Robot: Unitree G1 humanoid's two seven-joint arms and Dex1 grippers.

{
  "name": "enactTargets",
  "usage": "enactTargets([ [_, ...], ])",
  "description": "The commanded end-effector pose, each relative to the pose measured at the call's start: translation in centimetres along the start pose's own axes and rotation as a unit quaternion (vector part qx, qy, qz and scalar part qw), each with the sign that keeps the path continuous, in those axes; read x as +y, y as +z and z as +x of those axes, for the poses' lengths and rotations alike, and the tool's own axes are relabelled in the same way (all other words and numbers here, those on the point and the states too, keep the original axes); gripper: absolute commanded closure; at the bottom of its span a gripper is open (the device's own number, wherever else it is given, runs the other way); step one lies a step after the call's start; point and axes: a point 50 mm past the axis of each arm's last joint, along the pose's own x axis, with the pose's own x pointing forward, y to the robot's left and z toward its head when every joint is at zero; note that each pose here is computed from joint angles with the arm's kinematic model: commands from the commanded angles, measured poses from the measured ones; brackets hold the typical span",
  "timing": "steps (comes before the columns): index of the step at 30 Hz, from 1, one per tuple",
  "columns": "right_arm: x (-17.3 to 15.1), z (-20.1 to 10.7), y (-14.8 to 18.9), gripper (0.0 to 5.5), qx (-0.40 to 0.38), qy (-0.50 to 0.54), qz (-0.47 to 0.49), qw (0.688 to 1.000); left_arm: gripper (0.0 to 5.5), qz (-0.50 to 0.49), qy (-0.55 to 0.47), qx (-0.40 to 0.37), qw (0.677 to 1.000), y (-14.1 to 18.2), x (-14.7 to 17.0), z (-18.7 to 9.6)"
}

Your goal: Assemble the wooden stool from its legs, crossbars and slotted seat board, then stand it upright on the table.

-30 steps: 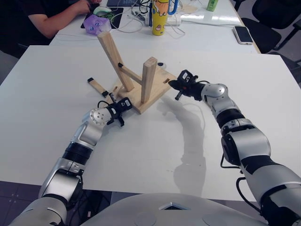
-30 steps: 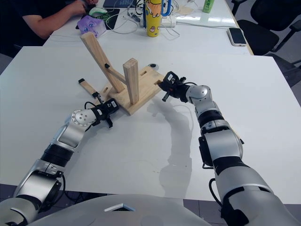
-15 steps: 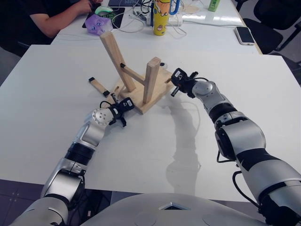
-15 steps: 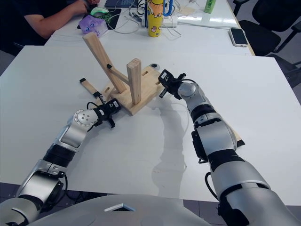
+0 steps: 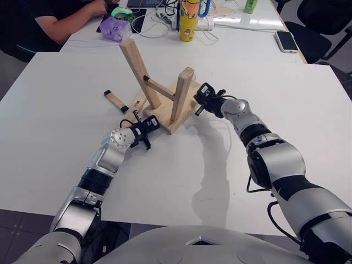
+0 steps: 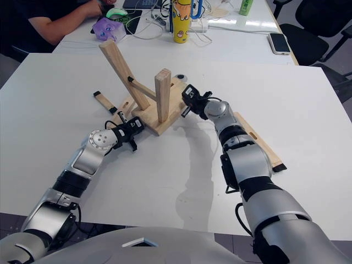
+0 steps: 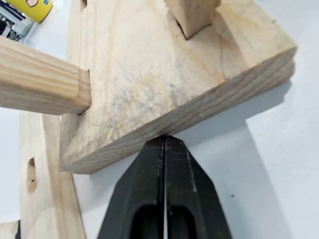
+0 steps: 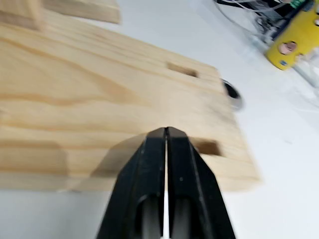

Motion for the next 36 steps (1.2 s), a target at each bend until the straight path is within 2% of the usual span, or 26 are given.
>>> enactTargets([
  [1,1.6,0.3,-1.8,5.5,0.058,0.025,0.015,0.998,5.49,0.0,-0.008,-0.036,0.999,1.8,-0.5,0.6],
  [6,3.9,-0.9,-6.9,5.5,0.229,0.081,0.018,0.97,5.49,-0.007,0.009,-0.049,0.999,2.3,0.6,-0.1],
  [10,6.4,-2.9,-10.5,5.5,0.334,0.204,0.013,0.92,5.49,-0.022,0.032,-0.061,0.997,2.7,1.7,-1.1],
  [15,8.5,-5.3,-13.3,5.5,0.392,0.313,0.026,0.865,5.49,-0.031,0.045,-0.062,0.997,2.6,2.2,-1.8],
  [20,10.5,-6.2,-14.5,5.5,0.397,0.356,0.053,0.844,5.49,-0.037,0.044,-0.057,0.997,2.1,2.1,-2.1],
  [22,10.8,-5.7,-14.2,5.5,0.364,0.348,0.061,0.862,5.49,-0.038,0.042,-0.055,0.997,2.0,1.9,-2.2],
  [24,9.8,-4.5,-13.1,5.5,0.305,0.297,0.037,0.904,5.49,-0.038,0.04,-0.053,0.997,1.9,1.8,-2.2],
  [25,8.6,-3.7,-11.9,5.5,0.255,0.248,0.052,0.933,5.49,-0.037,0.036,-0.053,0.997,1.9,1.6,-2.2],
  [27,6.4,-3.0,-9.9,5.5,0.165,0.177,0.077,0.967,5.49,-0.038,0.033,-0.052,0.997,1.8,1.5,-2.2],
  [31,4.1,-2.9,-7.5,5.5,0.057,0.135,0.102,0.984,5.49,-0.042,0.037,-0.044,0.997,1.2,1.5,-2.4],
  [36,4.5,-1.6,-5.1,5.5,-0.015,0.149,0.1,0.984,5.49,-0.046,0.034,-0.046,0.997,1.2,1.3,-1.5],
])
